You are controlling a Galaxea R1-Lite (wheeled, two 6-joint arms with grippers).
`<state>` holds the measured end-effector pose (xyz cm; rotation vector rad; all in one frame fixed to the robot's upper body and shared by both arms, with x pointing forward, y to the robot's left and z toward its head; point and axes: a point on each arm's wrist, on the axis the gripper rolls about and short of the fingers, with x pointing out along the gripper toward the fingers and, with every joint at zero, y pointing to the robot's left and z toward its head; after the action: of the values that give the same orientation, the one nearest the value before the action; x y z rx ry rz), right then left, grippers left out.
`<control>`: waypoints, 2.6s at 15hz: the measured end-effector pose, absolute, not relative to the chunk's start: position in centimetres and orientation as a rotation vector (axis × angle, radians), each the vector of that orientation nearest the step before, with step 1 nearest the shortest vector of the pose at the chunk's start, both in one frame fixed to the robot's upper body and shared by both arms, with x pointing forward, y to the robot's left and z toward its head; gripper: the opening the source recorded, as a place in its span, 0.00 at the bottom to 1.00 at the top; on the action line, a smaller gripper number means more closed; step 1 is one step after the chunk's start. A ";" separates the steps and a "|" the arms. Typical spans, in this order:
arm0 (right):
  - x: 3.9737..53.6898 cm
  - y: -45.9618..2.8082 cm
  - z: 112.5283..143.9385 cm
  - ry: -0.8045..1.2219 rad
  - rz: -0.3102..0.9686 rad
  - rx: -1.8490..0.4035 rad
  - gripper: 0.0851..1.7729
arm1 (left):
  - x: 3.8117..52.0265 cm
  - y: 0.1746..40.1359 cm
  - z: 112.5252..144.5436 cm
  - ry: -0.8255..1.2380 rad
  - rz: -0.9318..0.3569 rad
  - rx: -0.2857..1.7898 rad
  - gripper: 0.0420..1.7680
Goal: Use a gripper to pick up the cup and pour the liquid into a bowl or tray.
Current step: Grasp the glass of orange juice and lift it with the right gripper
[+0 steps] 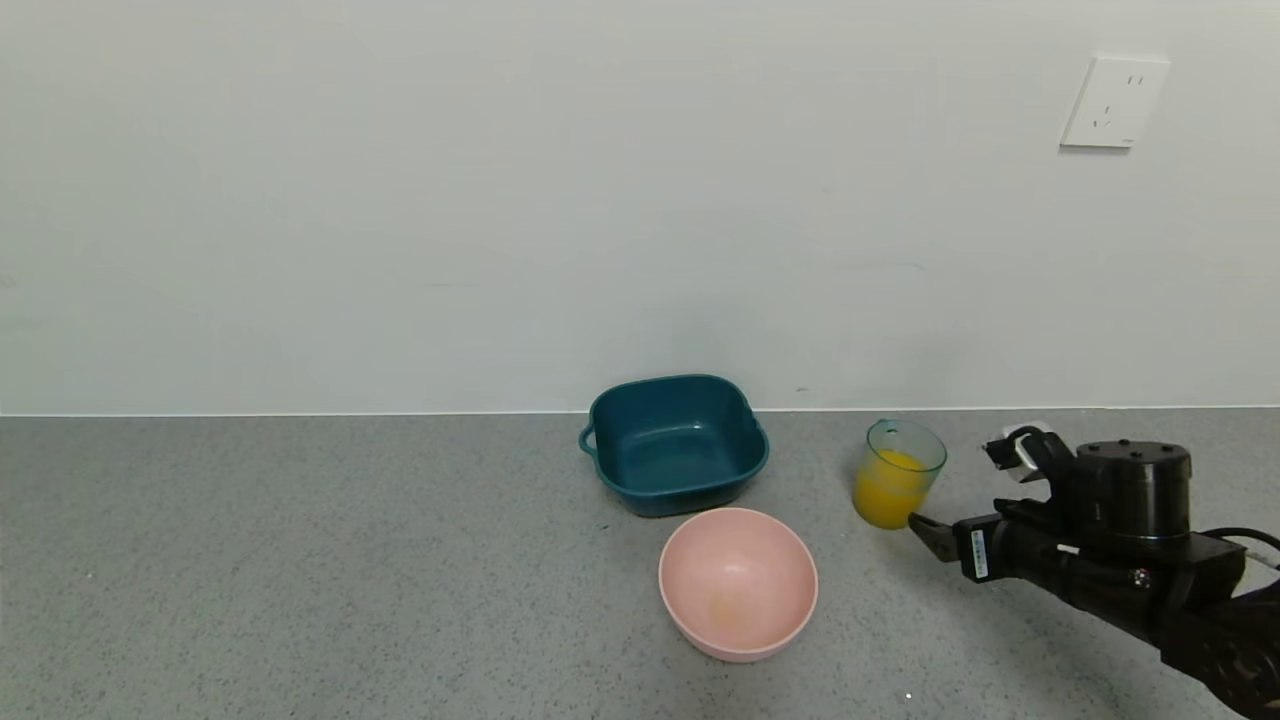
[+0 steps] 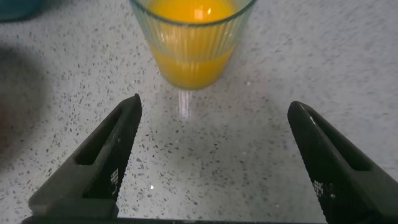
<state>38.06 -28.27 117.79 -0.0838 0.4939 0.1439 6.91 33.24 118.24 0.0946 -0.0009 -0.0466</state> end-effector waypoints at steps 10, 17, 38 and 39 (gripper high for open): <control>41.2 -26.4 113.0 0.387 0.115 -0.060 0.96 | 6.9 33.2 118.2 0.000 -0.047 0.095 0.97; 42.0 -25.2 111.3 0.291 0.106 -0.041 0.96 | 6.9 33.2 118.2 -0.001 -0.047 0.095 0.97; 45.6 -24.3 109.8 0.177 0.059 0.023 0.96 | 6.9 33.2 118.2 -0.001 -0.047 0.095 0.97; 45.7 -24.3 109.8 0.173 0.057 0.024 0.96 | 6.9 33.2 118.2 -0.001 -0.047 0.095 0.97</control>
<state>45.73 -24.33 109.80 0.0236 0.1726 0.0569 6.91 33.24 118.23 0.0946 -0.0005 -0.0466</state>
